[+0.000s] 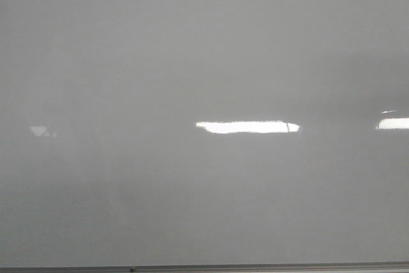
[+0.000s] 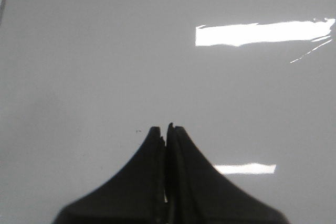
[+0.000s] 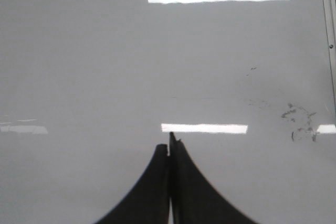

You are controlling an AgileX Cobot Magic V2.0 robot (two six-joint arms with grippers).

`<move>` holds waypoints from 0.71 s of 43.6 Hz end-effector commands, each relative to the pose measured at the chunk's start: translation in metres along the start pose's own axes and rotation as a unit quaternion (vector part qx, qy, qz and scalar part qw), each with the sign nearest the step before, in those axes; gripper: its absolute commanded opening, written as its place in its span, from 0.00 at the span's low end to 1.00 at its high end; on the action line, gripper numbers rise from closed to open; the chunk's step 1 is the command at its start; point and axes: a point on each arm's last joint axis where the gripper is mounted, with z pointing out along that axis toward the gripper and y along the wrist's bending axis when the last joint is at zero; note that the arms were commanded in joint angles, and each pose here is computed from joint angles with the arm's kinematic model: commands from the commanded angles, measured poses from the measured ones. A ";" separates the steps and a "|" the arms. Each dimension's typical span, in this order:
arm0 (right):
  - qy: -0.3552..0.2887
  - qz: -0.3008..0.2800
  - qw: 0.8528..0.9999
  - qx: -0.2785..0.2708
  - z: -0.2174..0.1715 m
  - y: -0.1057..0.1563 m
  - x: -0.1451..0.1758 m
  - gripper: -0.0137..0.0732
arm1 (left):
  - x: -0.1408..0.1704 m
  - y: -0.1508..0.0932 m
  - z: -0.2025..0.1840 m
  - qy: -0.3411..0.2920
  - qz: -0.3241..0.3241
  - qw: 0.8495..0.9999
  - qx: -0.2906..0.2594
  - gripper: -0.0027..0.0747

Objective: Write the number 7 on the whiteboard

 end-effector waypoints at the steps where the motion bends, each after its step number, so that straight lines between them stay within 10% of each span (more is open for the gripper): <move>1: -0.009 -0.011 1.000 0.005 0.006 0.002 -0.035 0.08 | -0.036 -0.001 0.006 0.004 -0.014 1.000 0.008 0.01; 31: 0.150 -0.014 0.988 0.012 0.061 0.002 -0.046 0.08 | -0.015 -0.004 0.060 0.191 -0.040 0.981 0.022 0.01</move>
